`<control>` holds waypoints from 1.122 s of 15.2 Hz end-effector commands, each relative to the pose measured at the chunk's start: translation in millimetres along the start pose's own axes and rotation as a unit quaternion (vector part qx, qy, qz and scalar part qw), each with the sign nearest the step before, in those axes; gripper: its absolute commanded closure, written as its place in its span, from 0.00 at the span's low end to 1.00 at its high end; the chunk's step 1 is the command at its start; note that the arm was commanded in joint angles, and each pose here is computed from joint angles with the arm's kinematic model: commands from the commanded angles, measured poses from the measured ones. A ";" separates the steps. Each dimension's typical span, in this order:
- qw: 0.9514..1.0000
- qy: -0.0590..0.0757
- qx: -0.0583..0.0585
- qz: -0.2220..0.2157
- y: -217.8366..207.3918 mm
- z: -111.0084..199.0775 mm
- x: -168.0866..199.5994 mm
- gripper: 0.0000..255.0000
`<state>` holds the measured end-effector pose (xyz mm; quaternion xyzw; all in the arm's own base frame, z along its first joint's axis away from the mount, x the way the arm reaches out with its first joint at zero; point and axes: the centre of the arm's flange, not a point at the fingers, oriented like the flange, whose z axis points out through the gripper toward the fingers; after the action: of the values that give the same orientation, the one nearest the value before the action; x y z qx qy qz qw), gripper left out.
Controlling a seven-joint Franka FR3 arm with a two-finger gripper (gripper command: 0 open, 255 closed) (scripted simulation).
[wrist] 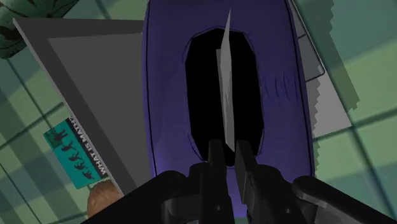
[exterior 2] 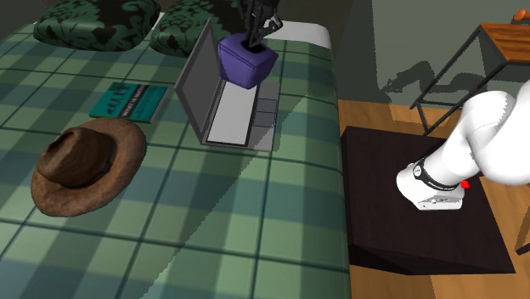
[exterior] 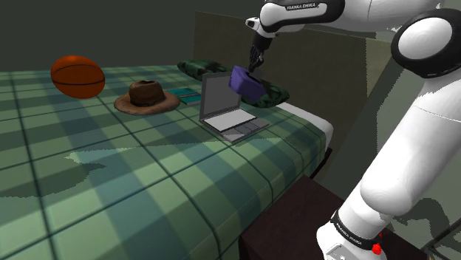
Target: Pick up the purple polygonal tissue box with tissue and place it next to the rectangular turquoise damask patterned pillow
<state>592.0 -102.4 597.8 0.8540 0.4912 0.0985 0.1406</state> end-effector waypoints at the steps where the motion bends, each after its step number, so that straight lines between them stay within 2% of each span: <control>1: 1.000 0.001 -0.002 -0.001 10.2 -1.4 -26.4 1.00; 17: 1.000 0.001 -0.002 -0.001 88.7 19.3 -221.5 1.00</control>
<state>561.7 -326.7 599.7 0.8541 0.4910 0.0990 0.1399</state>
